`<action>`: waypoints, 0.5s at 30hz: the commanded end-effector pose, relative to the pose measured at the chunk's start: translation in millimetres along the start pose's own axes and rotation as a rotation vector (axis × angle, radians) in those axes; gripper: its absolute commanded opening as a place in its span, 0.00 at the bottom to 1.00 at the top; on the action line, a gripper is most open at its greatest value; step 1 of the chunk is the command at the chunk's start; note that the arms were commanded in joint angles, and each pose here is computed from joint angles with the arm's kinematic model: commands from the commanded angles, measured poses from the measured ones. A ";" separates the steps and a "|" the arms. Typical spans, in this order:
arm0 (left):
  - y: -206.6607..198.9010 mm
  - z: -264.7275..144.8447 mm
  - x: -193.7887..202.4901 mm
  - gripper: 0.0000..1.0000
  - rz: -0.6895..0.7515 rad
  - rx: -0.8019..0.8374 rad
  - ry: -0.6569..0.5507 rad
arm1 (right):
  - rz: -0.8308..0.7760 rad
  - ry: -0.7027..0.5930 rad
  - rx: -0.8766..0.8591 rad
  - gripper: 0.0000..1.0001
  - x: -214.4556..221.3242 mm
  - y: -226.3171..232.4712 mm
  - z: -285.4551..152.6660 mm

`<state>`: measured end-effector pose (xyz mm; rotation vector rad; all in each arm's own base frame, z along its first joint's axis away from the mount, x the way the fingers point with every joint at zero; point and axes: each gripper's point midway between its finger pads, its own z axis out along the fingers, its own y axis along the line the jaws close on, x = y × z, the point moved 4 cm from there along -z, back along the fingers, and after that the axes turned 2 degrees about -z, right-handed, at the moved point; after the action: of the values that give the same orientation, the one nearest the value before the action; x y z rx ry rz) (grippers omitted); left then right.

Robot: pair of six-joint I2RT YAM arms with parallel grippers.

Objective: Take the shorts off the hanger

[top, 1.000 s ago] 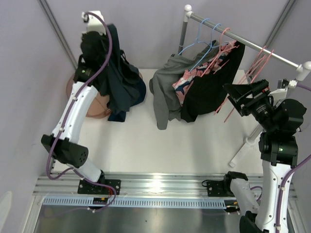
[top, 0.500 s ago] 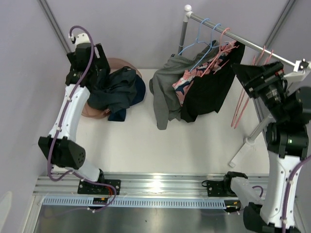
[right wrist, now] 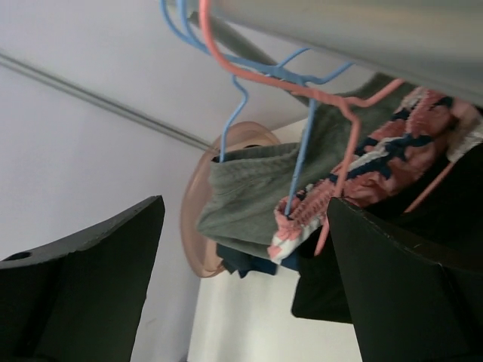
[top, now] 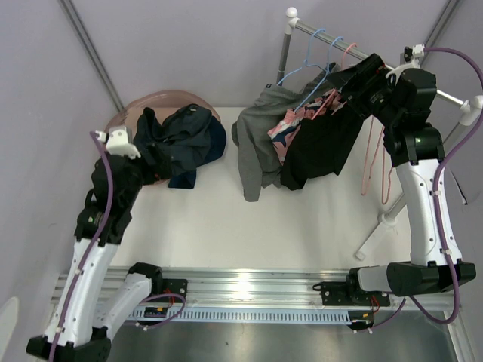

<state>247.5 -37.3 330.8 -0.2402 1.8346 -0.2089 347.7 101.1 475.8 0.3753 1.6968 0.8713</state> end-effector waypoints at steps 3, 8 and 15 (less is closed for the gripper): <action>10.0 -22.1 54.9 0.99 0.016 0.066 0.067 | -0.068 -0.087 0.091 0.93 -4.6 -22.1 1.8; 16.3 -26.0 78.0 0.99 0.015 0.081 0.076 | -0.038 -0.048 0.120 0.87 21.1 -45.3 23.7; 13.8 -21.5 84.6 0.99 0.021 0.107 0.092 | -0.030 -0.026 0.145 0.78 37.5 -59.8 46.0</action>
<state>199.2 -40.3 247.6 -0.1781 1.9459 -0.2655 374.3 105.3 416.3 0.4009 1.7373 0.7527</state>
